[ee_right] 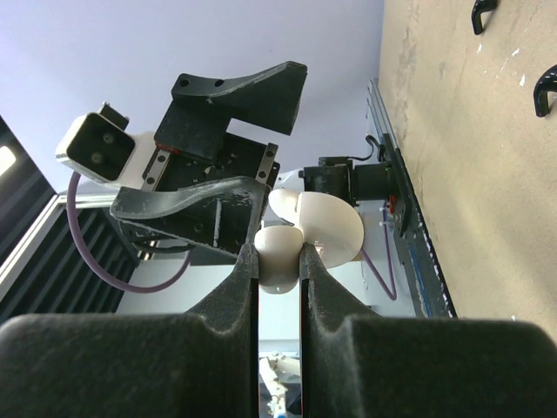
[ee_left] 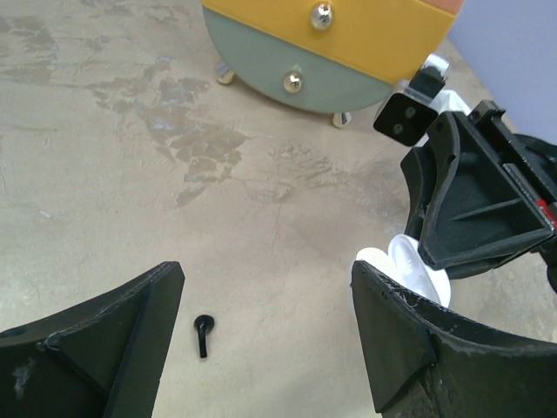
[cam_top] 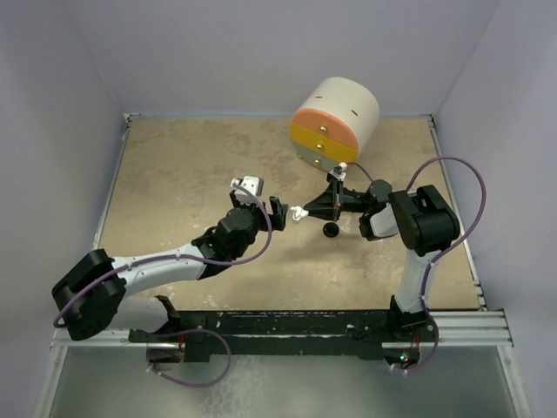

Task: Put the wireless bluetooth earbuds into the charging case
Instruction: Place the earbud in the charging case.

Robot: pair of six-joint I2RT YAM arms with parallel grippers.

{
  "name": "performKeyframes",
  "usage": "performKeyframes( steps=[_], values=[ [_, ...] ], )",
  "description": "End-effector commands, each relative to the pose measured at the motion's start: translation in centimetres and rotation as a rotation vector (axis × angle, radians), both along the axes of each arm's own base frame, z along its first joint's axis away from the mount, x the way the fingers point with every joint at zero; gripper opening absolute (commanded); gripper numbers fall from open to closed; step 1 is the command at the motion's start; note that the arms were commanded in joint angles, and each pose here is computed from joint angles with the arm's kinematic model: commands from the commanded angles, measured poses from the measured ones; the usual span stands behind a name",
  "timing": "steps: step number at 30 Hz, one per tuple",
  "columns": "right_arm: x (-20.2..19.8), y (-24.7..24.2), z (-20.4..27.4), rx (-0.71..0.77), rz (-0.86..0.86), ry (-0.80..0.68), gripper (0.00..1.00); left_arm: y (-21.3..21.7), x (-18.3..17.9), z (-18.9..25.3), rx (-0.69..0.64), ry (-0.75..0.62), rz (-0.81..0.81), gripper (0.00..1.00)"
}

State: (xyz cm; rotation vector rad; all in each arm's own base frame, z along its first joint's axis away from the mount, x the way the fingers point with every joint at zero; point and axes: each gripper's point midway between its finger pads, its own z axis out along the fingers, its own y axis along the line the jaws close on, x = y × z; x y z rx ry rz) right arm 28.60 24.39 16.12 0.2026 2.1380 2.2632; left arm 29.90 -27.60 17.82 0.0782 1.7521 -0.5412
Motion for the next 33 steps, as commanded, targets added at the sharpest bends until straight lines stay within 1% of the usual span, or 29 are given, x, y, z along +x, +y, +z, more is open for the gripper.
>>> performKeyframes(
  steps=[1,11,19,33],
  values=[
    [-4.4,-0.9,6.0,0.164,0.008,-0.816,0.0,-0.5,0.0,0.8,0.029,0.029,-0.026,0.77],
    [-4.3,-0.9,5.8,0.161,0.01,-0.814,0.0,-2.0,-0.1,0.0,0.07,0.067,-0.09,0.78],
    [-4.4,-0.9,5.8,0.16,0.01,-0.815,0.0,-2.6,0.1,-0.6,0.094,0.081,-0.102,0.78],
    [-4.8,-1.0,5.4,0.156,0.003,-0.804,0.0,-4.0,2.1,0.2,0.186,0.045,-0.102,0.78]
  ],
)
